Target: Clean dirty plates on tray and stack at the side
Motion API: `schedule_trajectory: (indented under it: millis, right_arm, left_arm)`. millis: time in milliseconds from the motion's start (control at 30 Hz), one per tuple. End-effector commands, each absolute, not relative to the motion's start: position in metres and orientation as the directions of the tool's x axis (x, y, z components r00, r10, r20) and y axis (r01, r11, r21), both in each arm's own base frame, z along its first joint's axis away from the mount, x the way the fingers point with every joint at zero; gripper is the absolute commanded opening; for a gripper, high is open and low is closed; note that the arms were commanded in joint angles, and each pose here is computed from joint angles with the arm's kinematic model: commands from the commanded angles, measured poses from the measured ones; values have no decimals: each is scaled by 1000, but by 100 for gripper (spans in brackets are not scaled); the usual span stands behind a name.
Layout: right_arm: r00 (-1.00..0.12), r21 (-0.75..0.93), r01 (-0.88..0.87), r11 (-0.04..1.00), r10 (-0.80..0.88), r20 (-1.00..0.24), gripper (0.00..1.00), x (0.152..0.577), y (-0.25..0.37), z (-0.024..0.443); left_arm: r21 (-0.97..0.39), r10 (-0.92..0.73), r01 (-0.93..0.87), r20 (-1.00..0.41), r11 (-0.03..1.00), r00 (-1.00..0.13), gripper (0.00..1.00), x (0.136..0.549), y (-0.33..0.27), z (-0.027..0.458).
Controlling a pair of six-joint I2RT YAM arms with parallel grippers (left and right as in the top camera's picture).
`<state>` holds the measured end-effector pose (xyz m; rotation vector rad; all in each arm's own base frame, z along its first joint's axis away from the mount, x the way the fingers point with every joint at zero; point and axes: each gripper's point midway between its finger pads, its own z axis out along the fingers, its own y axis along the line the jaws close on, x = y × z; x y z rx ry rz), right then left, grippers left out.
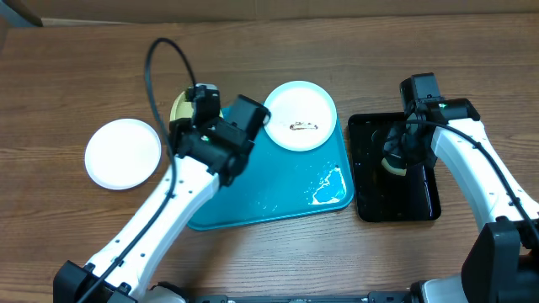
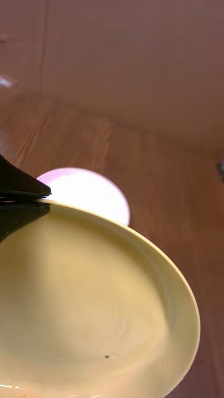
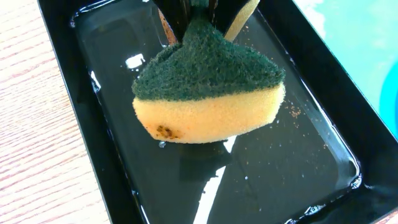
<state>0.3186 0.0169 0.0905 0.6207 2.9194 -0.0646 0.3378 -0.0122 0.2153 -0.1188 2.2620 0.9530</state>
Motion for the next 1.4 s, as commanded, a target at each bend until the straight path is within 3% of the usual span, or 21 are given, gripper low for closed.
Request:
schedule_trajectory:
  millis: [0, 233, 433, 700, 1067, 1100, 1167, 1200, 1367]
  right_arm:
    - [-903, -9, 403, 915, 396, -169, 4, 316, 16, 94]
    - [-903, -10, 402, 915, 395, -166, 4, 316, 16, 94]
    - [-904, -13, 402, 915, 395, -162, 4, 314, 16, 94]
    - [-906, -20, 402, 915, 395, -150, 4, 311, 15, 93]
    - [-908, -23, 402, 915, 395, -143, 4, 309, 15, 93]
    - [-908, -23, 402, 915, 395, -143, 4, 309, 15, 93]
    - [-908, -23, 402, 915, 395, -143, 4, 309, 15, 93]
    - [-908, -23, 402, 915, 395, -143, 4, 309, 15, 93]
    - [-908, -23, 402, 915, 395, -143, 4, 309, 15, 93]
  left_arm:
    - [444, -21, -367, -614, 817, -789, 4, 340, 7, 202]
    - [183, -296, -432, -495, 883, -817, 4, 342, 64, 168]
    - [43, -519, -607, -473, 794, -712, 4, 336, 132, 156]
    - [52, -599, -715, -503, 698, -622, 4, 334, 188, 145]
    - [88, -629, -754, -493, 651, -601, 4, 324, 206, 136]
    - [86, -629, -752, -491, 653, -602, 6, 324, 205, 136]
    - [80, -631, -750, -486, 657, -605, 40, 324, 204, 136]
    - [67, -634, -745, -477, 664, -609, 45, 325, 200, 134]
    - [-63, -654, -689, -388, 722, -650, 49, 331, 167, 126]
